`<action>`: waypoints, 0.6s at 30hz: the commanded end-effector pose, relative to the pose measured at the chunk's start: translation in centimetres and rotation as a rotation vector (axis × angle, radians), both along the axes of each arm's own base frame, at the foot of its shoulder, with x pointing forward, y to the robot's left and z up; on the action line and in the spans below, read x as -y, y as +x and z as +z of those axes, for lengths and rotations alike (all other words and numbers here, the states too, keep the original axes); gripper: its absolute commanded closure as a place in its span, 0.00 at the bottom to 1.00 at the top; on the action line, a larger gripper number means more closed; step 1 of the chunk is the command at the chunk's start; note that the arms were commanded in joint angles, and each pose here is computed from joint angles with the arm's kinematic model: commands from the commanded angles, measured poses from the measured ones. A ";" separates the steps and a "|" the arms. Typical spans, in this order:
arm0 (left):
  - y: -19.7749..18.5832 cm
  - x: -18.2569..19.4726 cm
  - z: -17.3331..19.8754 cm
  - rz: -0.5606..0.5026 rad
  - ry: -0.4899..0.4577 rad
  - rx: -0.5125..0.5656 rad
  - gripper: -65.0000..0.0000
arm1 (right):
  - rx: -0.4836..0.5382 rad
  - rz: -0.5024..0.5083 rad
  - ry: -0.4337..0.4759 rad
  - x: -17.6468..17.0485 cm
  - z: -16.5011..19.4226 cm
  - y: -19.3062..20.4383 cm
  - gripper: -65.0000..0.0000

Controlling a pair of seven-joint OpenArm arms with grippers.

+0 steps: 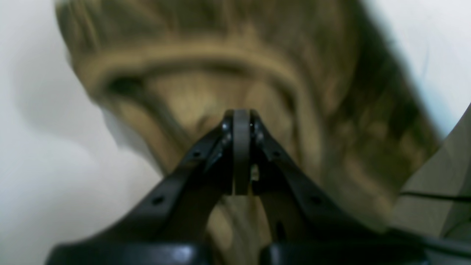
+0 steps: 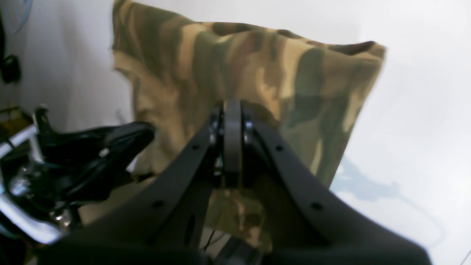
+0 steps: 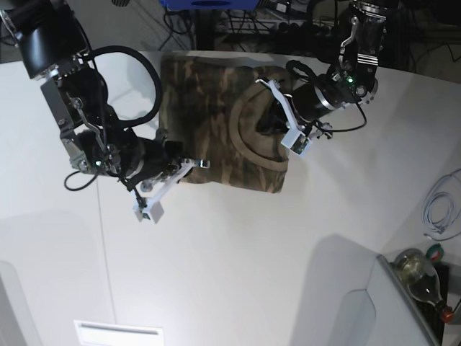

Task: Layout the t-shirt on the table in an organized manner, then fold the t-shirt properly
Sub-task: 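Tuck and smooth the collar edge with both grippers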

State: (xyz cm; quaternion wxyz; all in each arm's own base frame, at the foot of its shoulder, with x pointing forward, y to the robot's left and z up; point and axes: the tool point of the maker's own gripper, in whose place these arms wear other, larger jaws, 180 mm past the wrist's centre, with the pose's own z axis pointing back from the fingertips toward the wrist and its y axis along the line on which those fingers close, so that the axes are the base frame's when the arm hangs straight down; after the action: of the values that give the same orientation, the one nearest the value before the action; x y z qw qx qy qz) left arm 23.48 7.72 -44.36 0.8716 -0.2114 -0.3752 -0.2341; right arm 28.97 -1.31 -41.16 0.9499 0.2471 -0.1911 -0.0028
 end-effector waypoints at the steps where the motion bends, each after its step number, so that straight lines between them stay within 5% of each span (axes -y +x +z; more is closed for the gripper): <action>1: 0.8 -0.2 0.6 0.006 -0.015 0.032 1.00 | 0.062 -0.027 -0.003 0.4 0.8 1.9 1.00; 9: 1.7 -0.4 -0.4 0.027 -0.024 0.011 1.00 | 0.020 -0.135 -0.066 3.1 -3.4 3.3 1.00; 15: 2.8 0.5 3.1 0.000 -0.032 0.108 1.00 | 0.140 -0.134 -0.006 2.2 1.1 5.1 1.00; 18: 3.7 -2.0 5.9 0.050 0.025 0.168 1.00 | 0.223 -0.188 0.050 3.4 4.4 4.4 1.00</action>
State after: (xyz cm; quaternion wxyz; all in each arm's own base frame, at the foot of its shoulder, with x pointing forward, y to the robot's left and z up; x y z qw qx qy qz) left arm 26.50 8.94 -39.31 0.8503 -0.1817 -0.4342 -0.2355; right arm 33.14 -4.44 -37.20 0.9134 0.2498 -0.3132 -0.0721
